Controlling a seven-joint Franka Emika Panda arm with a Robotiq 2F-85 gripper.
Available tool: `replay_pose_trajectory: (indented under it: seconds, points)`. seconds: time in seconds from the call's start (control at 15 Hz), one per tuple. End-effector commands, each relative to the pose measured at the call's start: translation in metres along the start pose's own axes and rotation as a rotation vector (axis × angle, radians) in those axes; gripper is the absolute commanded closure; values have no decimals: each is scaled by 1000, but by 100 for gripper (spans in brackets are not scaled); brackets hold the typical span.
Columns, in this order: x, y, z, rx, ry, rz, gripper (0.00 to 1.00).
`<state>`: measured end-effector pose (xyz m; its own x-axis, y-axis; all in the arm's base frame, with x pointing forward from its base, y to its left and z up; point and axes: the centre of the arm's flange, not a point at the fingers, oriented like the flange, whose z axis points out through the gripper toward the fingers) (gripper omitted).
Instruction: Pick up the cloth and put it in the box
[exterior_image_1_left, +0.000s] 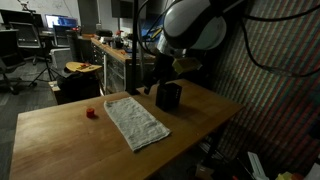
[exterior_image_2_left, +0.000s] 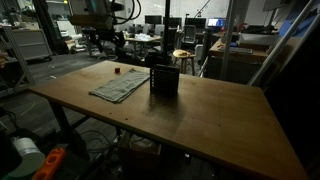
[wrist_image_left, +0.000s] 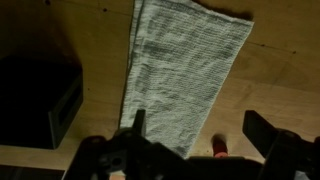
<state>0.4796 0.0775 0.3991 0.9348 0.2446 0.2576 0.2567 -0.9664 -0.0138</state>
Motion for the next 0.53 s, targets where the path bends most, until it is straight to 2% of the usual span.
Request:
replay_pose_trajectory:
  seconds: [0.0,0.47]
  points:
    - [46,-19,23,16,25,-46,0]
    - [109,-69,68,51,28,-141,0]
